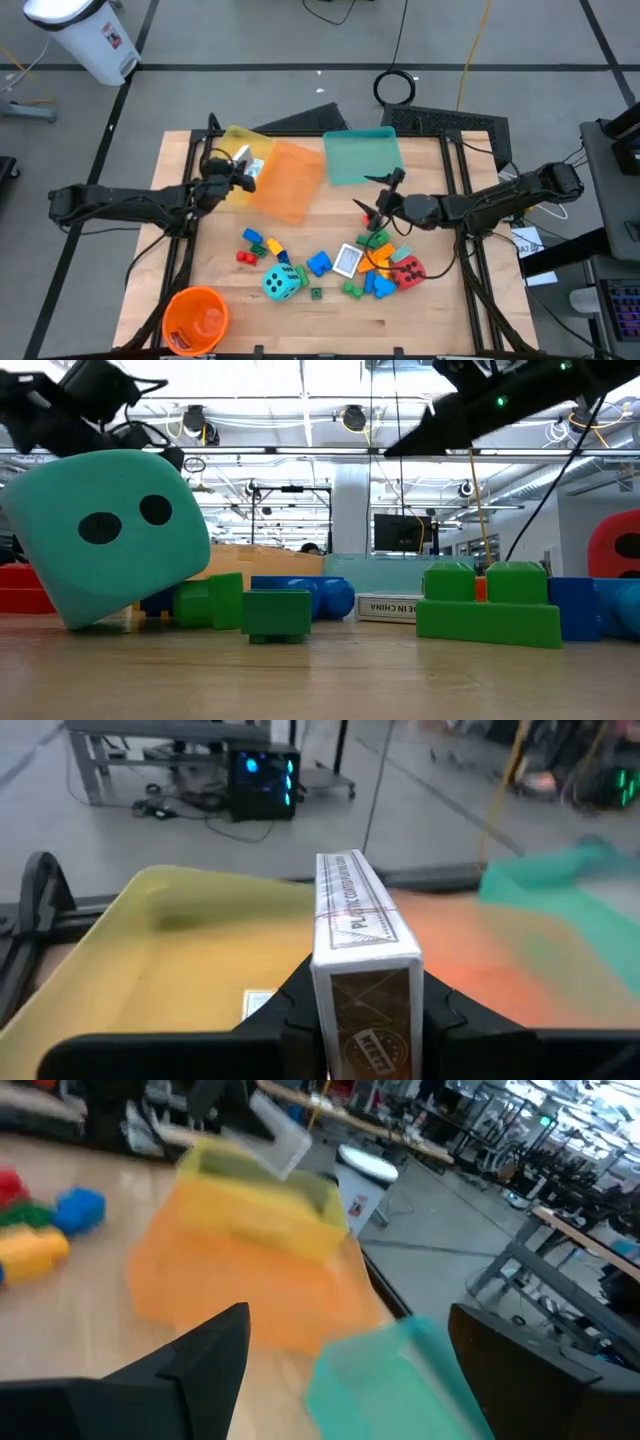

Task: Pick & Place Toys
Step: Put the brown deck of cards into the yellow bin, then put the gray deck of cards into the yellow bin

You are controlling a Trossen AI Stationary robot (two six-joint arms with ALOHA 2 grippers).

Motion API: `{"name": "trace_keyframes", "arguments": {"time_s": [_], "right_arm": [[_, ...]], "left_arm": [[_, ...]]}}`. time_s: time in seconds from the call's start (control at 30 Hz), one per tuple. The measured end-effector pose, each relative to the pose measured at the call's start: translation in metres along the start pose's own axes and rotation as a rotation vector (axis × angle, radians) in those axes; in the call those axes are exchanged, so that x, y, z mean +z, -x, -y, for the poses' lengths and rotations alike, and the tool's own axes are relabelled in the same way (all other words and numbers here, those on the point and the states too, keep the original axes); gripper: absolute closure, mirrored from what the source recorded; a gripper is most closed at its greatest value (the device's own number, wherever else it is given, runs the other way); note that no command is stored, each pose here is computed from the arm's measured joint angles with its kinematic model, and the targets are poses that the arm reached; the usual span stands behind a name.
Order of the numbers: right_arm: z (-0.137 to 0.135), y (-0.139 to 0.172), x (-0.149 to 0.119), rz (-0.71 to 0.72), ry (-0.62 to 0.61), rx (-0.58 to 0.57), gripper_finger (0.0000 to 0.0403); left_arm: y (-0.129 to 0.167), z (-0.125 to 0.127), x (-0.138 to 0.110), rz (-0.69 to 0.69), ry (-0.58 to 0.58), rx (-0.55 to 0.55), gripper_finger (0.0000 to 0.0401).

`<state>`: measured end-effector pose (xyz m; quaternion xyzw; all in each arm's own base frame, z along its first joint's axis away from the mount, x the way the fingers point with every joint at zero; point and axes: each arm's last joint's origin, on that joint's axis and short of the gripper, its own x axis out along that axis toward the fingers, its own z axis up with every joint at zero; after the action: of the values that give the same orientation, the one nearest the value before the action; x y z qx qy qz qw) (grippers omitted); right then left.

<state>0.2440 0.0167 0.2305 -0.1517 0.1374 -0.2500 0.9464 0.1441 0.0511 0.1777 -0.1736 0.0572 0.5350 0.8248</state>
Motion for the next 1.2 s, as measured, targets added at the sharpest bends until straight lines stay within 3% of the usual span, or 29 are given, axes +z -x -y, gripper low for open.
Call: {"name": "trace_keyframes", "arguments": {"time_s": [0.27, 0.73, 0.97, 1.2], "right_arm": [[0.0, 0.0, 0.001, 0.011, -0.022, 0.004, 0.0095], [0.001, -0.001, 0.0, 0.002, -0.022, -0.001, 0.0094], [0.001, -0.001, 0.0, -0.002, -0.023, 0.001, 0.0094], [0.001, -0.001, -0.001, -0.003, -0.02, 0.001, 0.0094]], "left_arm": [[-0.009, -0.019, -0.017, -0.015, 0.024, 0.096, 0.0316], [-0.016, -0.029, -0.016, -0.029, 0.032, 0.169, 0.0129], [-0.013, -0.021, 0.0, -0.031, -0.015, 0.068, 0.0093], [-0.001, 0.003, 0.04, -0.011, -0.003, -0.189, 0.0099]]}}
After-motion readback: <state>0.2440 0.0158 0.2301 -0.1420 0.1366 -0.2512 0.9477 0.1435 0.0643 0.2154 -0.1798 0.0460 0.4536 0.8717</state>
